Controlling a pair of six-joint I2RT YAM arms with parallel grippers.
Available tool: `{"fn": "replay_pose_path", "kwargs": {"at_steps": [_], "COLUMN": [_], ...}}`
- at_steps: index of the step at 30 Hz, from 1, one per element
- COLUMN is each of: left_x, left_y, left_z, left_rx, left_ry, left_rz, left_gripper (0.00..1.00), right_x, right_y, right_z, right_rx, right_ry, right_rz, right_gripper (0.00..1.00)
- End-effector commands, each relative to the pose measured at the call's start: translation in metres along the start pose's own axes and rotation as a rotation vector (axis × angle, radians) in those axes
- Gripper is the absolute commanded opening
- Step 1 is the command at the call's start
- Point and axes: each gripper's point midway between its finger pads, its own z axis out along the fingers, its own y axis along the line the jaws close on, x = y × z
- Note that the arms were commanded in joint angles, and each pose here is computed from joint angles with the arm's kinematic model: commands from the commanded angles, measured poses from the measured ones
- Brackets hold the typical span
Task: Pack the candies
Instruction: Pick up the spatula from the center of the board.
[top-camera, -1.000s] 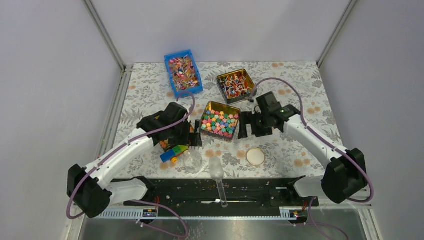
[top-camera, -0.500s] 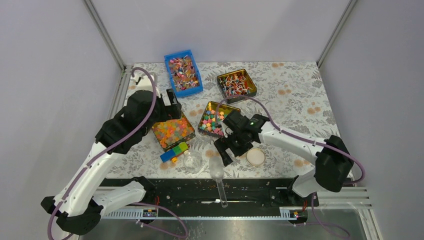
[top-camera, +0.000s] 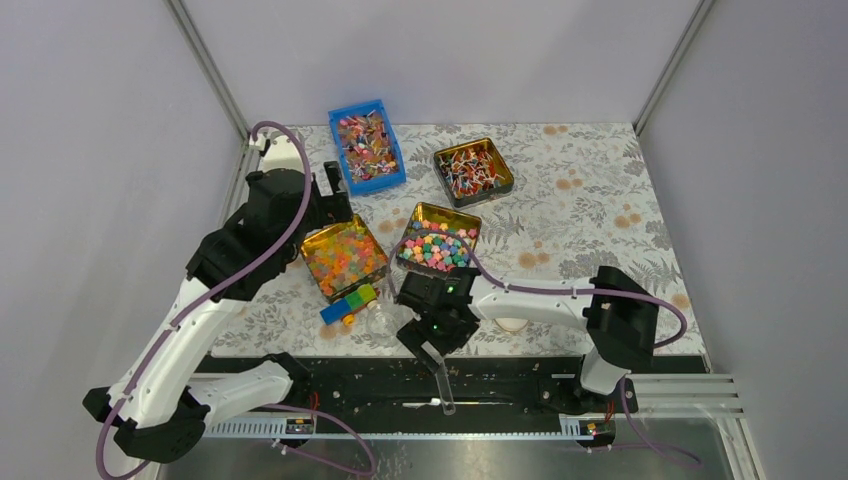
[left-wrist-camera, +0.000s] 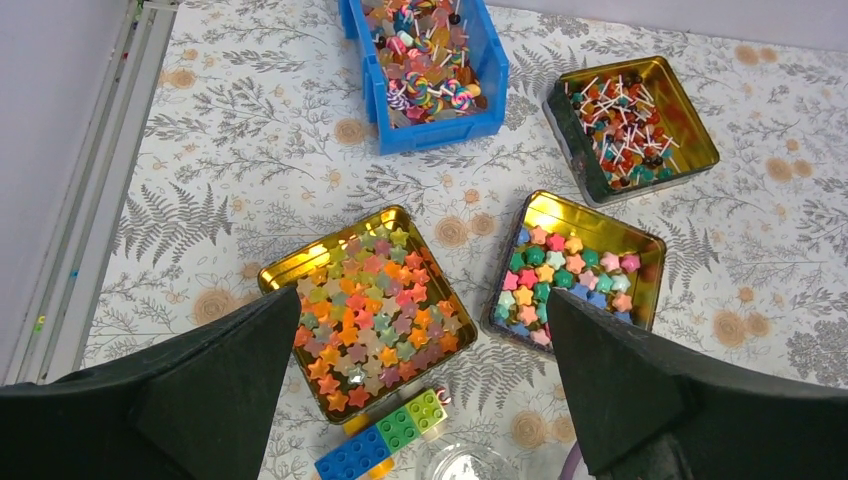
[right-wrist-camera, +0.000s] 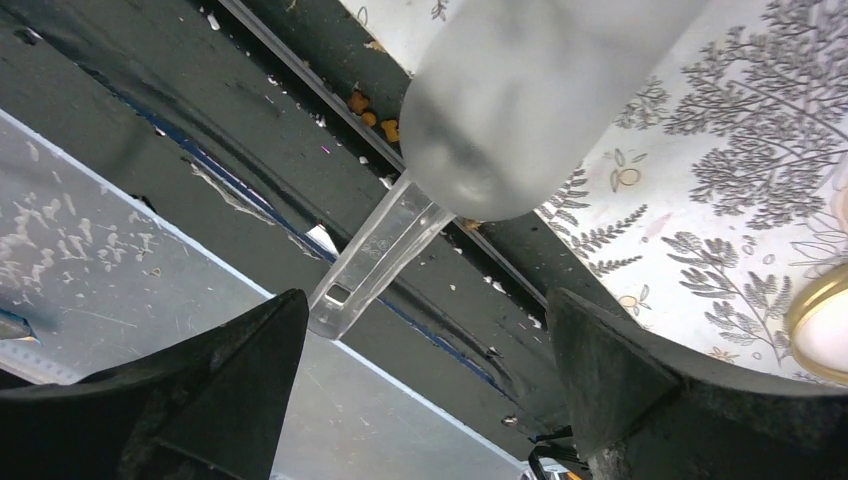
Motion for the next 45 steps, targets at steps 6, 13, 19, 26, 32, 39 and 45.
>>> {"fn": "replay_pose_path", "kwargs": {"at_steps": [6,13,19,26,32,39,45], "left_x": [0.023,0.026,0.015,-0.003,-0.01,0.016,0.058], "left_y": [-0.001,-0.007,-0.014,-0.019,-0.016,-0.016,-0.038], "left_z": [-0.005,-0.017,-0.022,-0.031,-0.039,-0.032,-0.015], "left_rx": [0.057,0.106,0.129,0.158,0.161,0.166,0.266], "left_ry": [0.059,0.096,0.099,0.073,0.065,0.142,0.311], "left_rz": [0.006,-0.07,-0.104,-0.137,-0.129,-0.105,-0.131], "left_gripper": [0.99,0.99,0.99,0.99,0.99,0.99,0.99], "right_x": [0.004,0.016,0.032,0.04,0.03,0.013,-0.035], "right_y": [0.006,0.0,-0.01,-0.026,-0.032,-0.064,-0.072], "right_z": [0.02,0.04,0.067,0.065,0.02,-0.037,-0.092], "right_rx": [0.041,0.099,0.171,0.23,0.293,0.322,0.127], "right_ry": [0.011,0.058,0.078,0.049,0.011,-0.033,-0.194], "right_rz": [0.109,0.056,0.058,0.068,0.017,0.088,0.215], "right_gripper": [0.94,0.84,0.65,0.17,0.0,0.0,0.0]}}
